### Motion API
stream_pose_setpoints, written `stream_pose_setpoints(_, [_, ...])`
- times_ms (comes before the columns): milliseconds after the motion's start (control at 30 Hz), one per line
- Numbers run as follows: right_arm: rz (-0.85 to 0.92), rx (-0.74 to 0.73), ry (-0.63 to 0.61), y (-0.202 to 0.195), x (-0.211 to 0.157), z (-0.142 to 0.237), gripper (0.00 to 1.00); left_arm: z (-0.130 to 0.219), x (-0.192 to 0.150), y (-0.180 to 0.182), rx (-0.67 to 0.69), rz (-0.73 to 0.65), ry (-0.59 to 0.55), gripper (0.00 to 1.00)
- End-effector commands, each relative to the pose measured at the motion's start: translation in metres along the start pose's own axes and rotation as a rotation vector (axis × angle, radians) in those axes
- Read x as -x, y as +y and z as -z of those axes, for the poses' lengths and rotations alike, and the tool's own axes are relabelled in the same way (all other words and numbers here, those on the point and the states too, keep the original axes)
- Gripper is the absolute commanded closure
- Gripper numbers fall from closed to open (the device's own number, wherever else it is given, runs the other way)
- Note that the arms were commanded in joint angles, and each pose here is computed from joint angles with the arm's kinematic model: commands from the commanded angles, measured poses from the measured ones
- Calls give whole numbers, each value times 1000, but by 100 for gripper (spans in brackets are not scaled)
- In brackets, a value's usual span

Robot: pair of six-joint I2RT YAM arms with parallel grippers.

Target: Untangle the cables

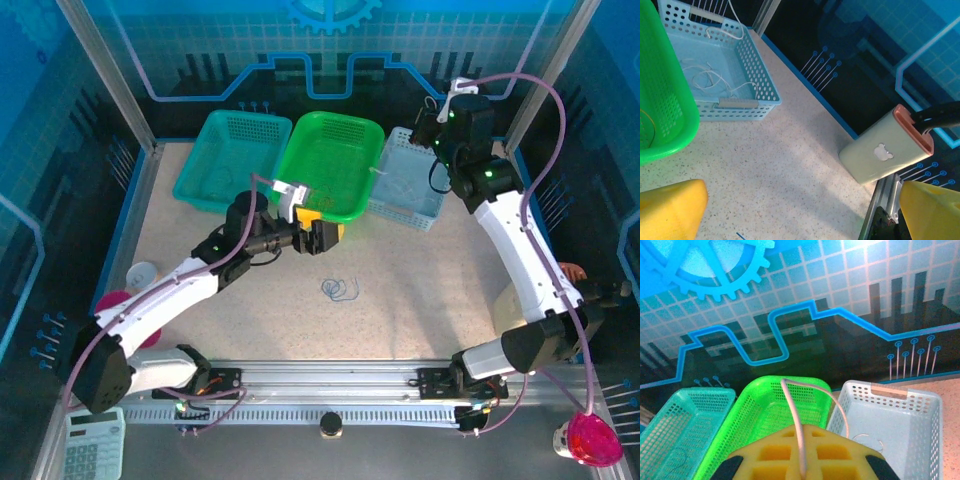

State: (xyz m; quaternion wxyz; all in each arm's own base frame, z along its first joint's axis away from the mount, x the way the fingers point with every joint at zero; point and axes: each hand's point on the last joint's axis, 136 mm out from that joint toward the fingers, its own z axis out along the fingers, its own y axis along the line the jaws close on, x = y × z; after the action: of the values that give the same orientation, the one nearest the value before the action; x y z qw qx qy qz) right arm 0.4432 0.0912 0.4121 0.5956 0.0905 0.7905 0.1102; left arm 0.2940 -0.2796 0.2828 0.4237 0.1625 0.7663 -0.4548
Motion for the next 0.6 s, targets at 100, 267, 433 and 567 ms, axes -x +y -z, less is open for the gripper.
stream_pose_setpoints(100, [-19,-125,-14,-25,-10,-29,100,14,7,1,48,16,-31,1])
stream_pose_setpoints(267, [-25,-217,69,-44,-49,-56,100,19,13,-4,44,20,-52,1])
stream_pose_setpoints(433, [-24,-291,205,-66,-110,-85,100,23,17,-8,37,26,-69,1])
stream_pose_setpoints(567, [-9,-303,316,-75,-148,-103,96,26,18,-7,47,27,-77,1])
